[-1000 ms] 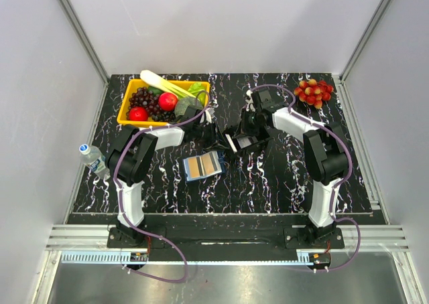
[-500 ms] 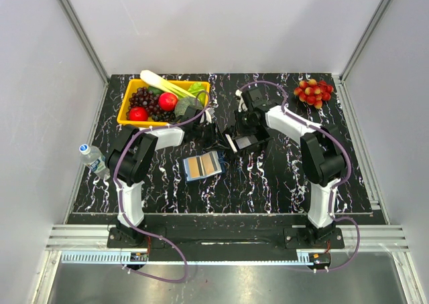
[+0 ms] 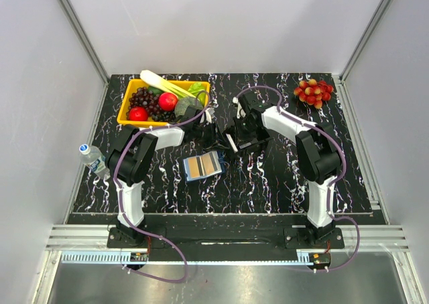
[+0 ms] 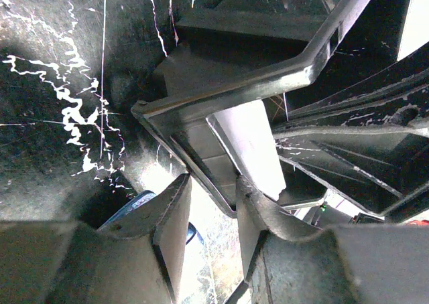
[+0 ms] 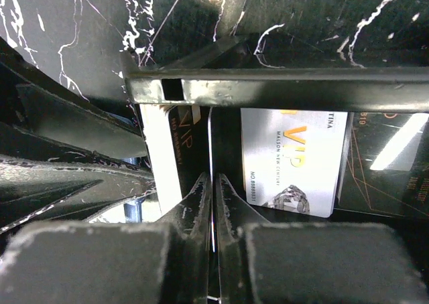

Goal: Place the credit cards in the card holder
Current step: Pick up the credit card from the storage box, then turn over the card slot at the center of the board.

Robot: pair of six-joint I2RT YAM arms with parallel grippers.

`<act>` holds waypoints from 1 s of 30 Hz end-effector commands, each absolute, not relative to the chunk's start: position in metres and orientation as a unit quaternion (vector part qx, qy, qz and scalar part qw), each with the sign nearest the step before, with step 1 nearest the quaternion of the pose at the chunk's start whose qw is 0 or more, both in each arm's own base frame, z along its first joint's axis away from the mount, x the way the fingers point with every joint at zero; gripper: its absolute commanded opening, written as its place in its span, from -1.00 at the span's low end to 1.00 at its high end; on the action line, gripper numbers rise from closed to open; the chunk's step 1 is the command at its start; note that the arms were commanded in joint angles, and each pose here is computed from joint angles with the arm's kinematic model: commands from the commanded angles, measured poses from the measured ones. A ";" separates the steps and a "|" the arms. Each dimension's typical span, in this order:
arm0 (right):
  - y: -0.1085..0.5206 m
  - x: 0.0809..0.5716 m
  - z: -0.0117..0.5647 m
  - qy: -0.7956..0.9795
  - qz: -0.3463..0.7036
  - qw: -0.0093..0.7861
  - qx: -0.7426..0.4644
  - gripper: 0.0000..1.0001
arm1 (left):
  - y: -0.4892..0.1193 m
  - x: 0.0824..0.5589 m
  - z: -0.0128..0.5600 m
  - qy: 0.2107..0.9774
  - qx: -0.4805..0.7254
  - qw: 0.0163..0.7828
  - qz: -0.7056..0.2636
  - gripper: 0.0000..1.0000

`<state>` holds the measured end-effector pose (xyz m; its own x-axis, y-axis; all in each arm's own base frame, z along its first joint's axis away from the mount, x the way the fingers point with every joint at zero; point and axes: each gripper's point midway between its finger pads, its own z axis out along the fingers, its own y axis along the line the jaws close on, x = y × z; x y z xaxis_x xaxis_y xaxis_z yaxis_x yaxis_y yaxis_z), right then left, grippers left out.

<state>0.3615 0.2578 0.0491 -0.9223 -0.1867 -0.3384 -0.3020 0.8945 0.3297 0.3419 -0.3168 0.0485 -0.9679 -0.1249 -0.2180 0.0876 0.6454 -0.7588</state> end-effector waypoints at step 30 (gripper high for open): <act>0.295 0.337 0.176 0.899 0.303 0.303 -0.084 -1.00 | -0.203 0.301 0.091 0.926 -0.047 0.274 -0.257 0.15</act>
